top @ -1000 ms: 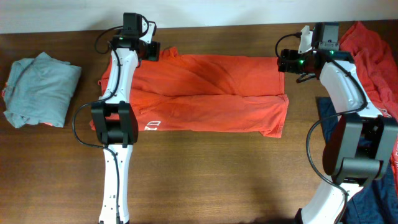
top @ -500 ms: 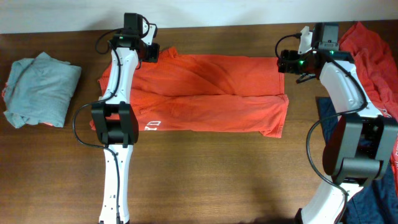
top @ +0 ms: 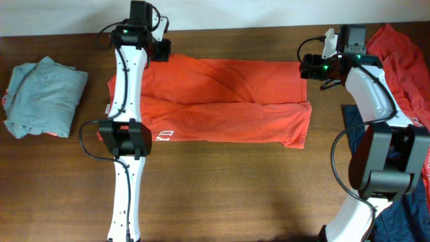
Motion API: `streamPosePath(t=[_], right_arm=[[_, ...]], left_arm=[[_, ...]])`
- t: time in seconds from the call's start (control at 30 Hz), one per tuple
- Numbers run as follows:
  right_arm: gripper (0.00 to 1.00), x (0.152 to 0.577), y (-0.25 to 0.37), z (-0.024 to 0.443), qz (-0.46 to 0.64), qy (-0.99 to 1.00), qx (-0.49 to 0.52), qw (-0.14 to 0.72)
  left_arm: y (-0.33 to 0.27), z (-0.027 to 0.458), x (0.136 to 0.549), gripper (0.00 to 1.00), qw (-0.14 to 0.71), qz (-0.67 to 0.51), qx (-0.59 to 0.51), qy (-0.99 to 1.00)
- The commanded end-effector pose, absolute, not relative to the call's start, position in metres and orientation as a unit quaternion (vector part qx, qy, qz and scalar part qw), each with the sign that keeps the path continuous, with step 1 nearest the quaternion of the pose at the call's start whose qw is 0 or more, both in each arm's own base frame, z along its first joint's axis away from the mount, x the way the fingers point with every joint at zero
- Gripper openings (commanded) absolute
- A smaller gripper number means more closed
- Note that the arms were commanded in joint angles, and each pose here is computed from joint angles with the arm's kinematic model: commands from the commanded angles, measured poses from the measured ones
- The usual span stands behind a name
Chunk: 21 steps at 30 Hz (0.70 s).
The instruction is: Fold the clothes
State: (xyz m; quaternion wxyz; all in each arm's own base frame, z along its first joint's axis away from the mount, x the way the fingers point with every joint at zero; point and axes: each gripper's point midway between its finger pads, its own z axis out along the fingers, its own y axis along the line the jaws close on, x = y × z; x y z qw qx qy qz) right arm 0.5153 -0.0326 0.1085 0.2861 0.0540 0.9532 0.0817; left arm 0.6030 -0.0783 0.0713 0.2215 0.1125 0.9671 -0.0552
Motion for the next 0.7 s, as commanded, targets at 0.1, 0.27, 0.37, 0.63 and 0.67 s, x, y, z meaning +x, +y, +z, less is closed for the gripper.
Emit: streamPosePath(t=[0.1, 0.27, 0.37, 0.63, 0.67], right_arm=[[0.81, 0.520, -0.030, 0.115, 0.075, 0.952, 0.045, 0.294], [0.81, 0.518, -0.030, 0.113, 0.076, 0.953, 0.046, 0.290], [0.81, 0.518, -0.030, 0.113, 0.076, 0.953, 0.046, 0.289], [0.81, 0.517, -0.030, 0.113, 0.073, 0.954, 0.037, 0.289], [0.81, 0.517, -0.030, 0.113, 0.072, 0.954, 0.034, 0.289]], left_arm=[[-0.075, 0.066, 0.552, 0.00, 0.122, -0.053, 0.111, 0.985], [-0.075, 0.061, 0.523, 0.00, 0.064, -0.059, 0.104, 0.991], [-0.085, 0.062, 0.522, 0.00, 0.063, -0.074, 0.107, 0.990], [-0.103, 0.091, 0.521, 0.63, 0.090, -0.076, 0.117, 0.986], [-0.103, 0.101, 0.521, 0.64, 0.099, -0.076, 0.117, 0.985]])
